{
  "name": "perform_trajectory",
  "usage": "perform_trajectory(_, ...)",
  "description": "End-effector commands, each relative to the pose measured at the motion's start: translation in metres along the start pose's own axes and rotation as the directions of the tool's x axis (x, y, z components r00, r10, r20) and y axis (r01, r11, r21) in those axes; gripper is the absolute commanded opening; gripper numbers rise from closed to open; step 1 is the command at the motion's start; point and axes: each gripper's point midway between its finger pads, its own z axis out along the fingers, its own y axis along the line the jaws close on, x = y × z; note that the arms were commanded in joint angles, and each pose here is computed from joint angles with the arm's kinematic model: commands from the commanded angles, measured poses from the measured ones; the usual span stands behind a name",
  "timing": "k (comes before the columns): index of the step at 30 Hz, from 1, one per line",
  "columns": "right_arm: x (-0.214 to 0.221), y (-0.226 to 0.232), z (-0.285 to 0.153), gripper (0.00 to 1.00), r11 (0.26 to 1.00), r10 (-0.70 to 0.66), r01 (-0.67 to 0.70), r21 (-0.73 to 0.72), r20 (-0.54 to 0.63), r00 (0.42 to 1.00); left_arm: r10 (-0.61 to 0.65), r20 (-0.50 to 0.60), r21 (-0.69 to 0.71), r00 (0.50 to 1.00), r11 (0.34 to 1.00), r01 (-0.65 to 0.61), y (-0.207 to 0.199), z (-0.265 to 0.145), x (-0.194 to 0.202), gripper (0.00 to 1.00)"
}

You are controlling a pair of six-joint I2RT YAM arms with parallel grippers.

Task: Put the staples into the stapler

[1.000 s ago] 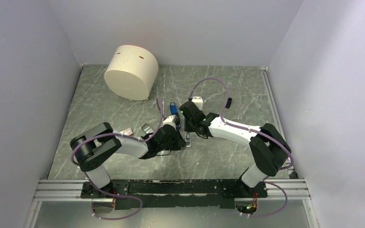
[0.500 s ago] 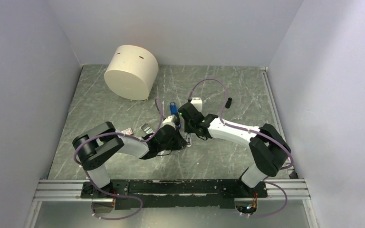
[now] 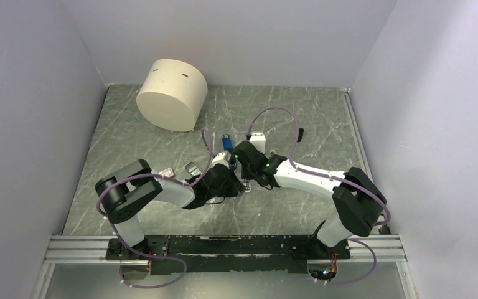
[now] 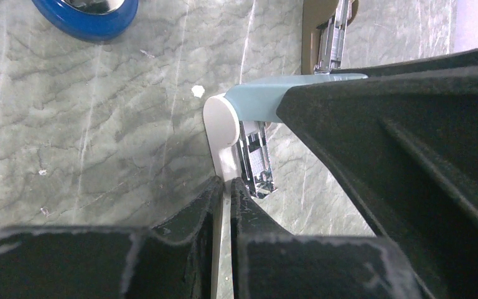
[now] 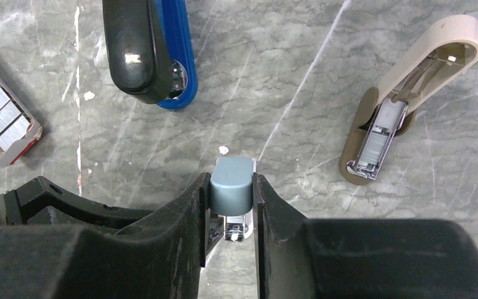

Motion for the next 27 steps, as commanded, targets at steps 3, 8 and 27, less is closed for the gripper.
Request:
perform_trajectory(3,0.018,0.002,-0.012,0.21,1.0,0.017,-0.018,-0.025,-0.037,0.999,0.04,-0.072,-0.133,0.997,0.99,-0.049,0.041,0.002,0.027,0.12)
perform_trajectory(8,0.019,0.002,-0.013,0.21,0.999,0.008,-0.008,-0.036,-0.016,1.0,0.044,-0.079,-0.137,0.996,0.989,-0.055,0.041,0.004,0.028,0.12)
perform_trajectory(27,0.058,-0.009,-0.007,0.2,1.0,-0.021,0.021,-0.004,-0.081,0.996,0.029,-0.075,-0.133,0.997,0.99,-0.038,0.041,0.001,0.028,0.16)
